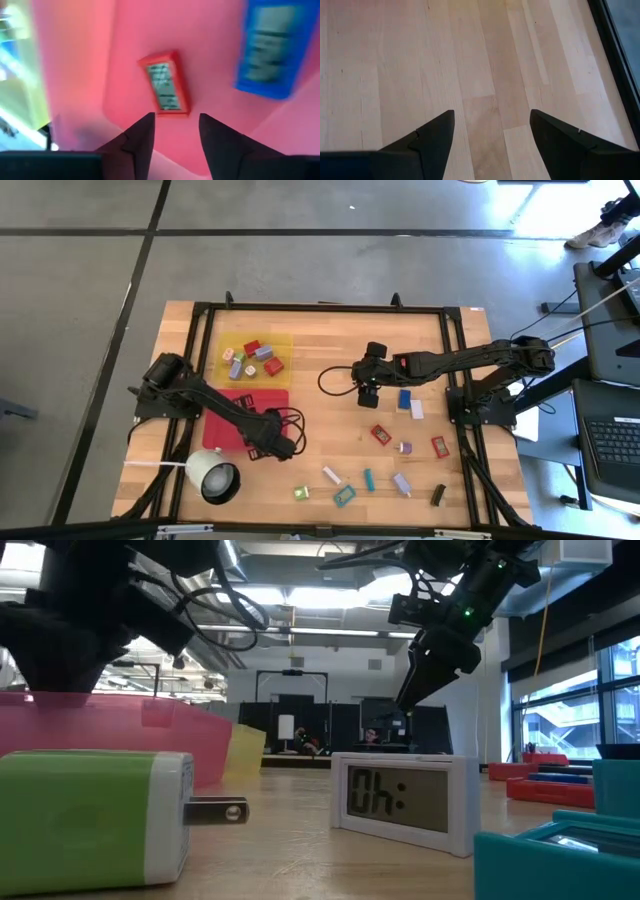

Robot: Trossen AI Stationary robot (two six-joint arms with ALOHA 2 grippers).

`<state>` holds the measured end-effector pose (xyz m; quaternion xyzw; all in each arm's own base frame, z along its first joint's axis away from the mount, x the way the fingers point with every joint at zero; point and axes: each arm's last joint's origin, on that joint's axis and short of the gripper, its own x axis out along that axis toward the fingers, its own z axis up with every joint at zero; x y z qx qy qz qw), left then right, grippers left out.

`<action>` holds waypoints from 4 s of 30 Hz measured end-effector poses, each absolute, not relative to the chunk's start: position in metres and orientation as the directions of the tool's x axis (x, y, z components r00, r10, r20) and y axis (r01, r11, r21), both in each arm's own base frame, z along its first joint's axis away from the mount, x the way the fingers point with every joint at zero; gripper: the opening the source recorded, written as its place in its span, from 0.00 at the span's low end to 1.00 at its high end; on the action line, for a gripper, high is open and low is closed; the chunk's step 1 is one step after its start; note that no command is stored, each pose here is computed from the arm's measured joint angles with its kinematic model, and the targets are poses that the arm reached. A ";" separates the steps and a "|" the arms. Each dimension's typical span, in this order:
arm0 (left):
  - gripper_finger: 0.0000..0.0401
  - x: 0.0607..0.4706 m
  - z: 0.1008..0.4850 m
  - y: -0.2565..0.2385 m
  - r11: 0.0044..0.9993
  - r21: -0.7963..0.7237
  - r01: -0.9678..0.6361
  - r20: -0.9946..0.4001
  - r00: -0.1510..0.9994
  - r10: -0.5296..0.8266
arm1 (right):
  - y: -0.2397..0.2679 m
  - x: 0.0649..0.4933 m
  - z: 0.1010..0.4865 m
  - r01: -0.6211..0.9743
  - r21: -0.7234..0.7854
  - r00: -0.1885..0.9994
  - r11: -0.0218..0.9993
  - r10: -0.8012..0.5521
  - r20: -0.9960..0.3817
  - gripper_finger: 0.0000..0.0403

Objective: Pick & Place Office items
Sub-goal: Put the white timer into the red bin

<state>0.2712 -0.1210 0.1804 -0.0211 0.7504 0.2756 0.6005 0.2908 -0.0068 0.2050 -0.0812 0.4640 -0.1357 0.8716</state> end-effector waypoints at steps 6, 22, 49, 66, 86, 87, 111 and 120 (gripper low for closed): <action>0.45 0.274 0.199 -0.112 0.826 0.433 -0.361 -0.885 -0.344 0.314 | -0.007 0.291 0.205 0.159 -0.269 0.533 0.950 -0.312 -0.787 0.65; 0.41 0.324 0.253 -0.132 0.890 0.258 -0.377 -0.931 0.149 0.333 | -0.007 0.297 0.209 0.329 -0.128 0.594 0.936 -0.311 -0.742 0.65; 0.52 0.355 0.191 -0.175 0.991 0.050 0.125 -0.706 0.706 -0.054 | -0.011 0.302 0.213 0.391 0.002 0.648 0.920 -0.274 -0.711 0.65; 0.63 0.371 0.132 -0.150 0.938 -0.001 0.346 -0.664 0.702 -0.259 | -0.025 0.301 0.213 0.425 -0.010 0.629 0.905 -0.303 -0.716 0.65; 0.14 0.371 0.124 -0.154 0.903 0.017 0.429 -0.667 0.678 -0.309 | -0.025 0.300 0.212 0.424 -0.011 0.627 0.905 -0.303 -0.718 0.65; 0.14 0.372 0.124 -0.154 0.905 0.012 0.424 -0.663 0.681 -0.311 | -0.025 0.300 0.212 0.424 -0.012 0.627 0.906 -0.303 -0.718 0.65; 0.17 0.314 0.263 -0.123 0.980 0.039 -0.197 -0.495 0.848 0.190 | -0.025 0.300 0.212 0.412 -0.027 0.626 0.911 -0.305 -0.718 0.65; 0.17 0.274 0.276 -0.104 0.913 0.071 -0.401 -0.587 0.724 0.363 | -0.025 0.301 0.213 0.413 -0.023 0.634 0.910 -0.305 -0.711 0.65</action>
